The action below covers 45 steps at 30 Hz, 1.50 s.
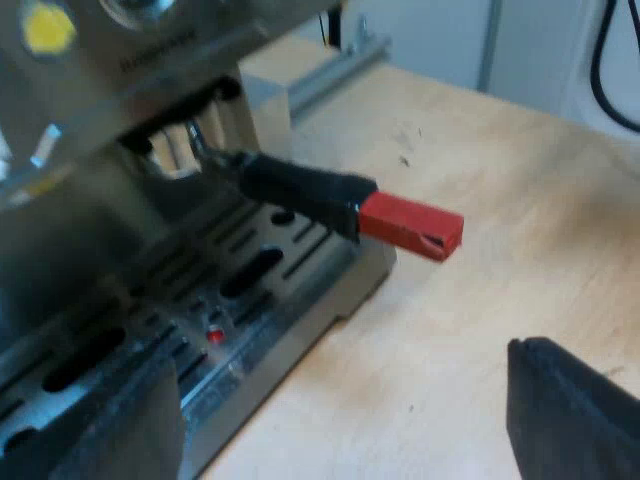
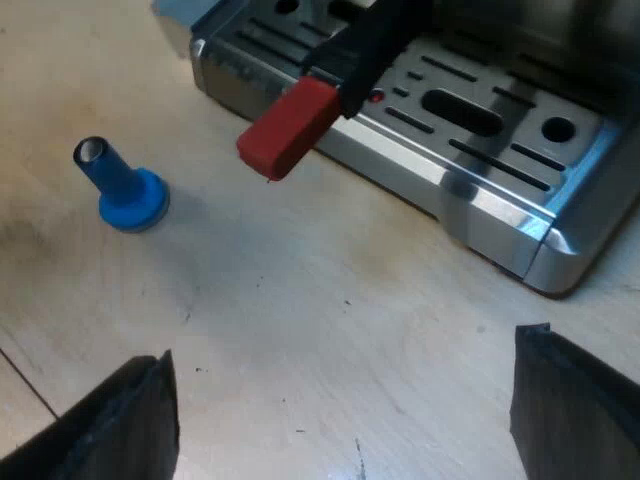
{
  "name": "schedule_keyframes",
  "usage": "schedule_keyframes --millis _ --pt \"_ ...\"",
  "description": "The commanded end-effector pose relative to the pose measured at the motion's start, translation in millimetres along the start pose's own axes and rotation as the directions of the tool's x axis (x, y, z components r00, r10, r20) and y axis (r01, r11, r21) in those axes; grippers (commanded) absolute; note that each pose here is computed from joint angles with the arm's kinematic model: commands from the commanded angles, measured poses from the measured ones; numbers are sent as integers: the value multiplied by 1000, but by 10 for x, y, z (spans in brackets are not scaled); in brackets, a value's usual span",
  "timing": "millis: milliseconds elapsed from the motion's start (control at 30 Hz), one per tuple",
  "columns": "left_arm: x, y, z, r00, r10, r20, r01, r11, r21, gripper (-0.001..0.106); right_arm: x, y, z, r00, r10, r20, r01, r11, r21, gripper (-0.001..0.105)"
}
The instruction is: Grind coffee beans and then tamp
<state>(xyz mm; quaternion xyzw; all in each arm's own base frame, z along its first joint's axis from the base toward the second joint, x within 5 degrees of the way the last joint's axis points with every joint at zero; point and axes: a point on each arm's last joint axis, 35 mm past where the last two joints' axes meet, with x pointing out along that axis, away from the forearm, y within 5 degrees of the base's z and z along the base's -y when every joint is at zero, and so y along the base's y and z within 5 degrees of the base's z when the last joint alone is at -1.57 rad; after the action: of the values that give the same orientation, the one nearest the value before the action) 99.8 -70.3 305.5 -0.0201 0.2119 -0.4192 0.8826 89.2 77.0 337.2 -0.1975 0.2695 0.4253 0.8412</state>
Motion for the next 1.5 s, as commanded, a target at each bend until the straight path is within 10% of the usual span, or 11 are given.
schedule_keyframes --millis 33,400,1000,1500 --pt "86 -6 80 995 -95 31 94 995 29 68 62 26 81 1000 2 8 -2 999 -48 70" --pt "289 54 -26 989 -151 0 151 988 33 68 313 265 224 996 -84 -26 78 981 -176 70" --pt "332 -52 -113 973 -228 13 227 971 80 68 731 663 -124 969 -222 108 230 971 -62 70" --pt "351 -40 -171 974 -227 -2 226 972 70 68 1131 736 -430 932 -286 224 280 958 58 18"
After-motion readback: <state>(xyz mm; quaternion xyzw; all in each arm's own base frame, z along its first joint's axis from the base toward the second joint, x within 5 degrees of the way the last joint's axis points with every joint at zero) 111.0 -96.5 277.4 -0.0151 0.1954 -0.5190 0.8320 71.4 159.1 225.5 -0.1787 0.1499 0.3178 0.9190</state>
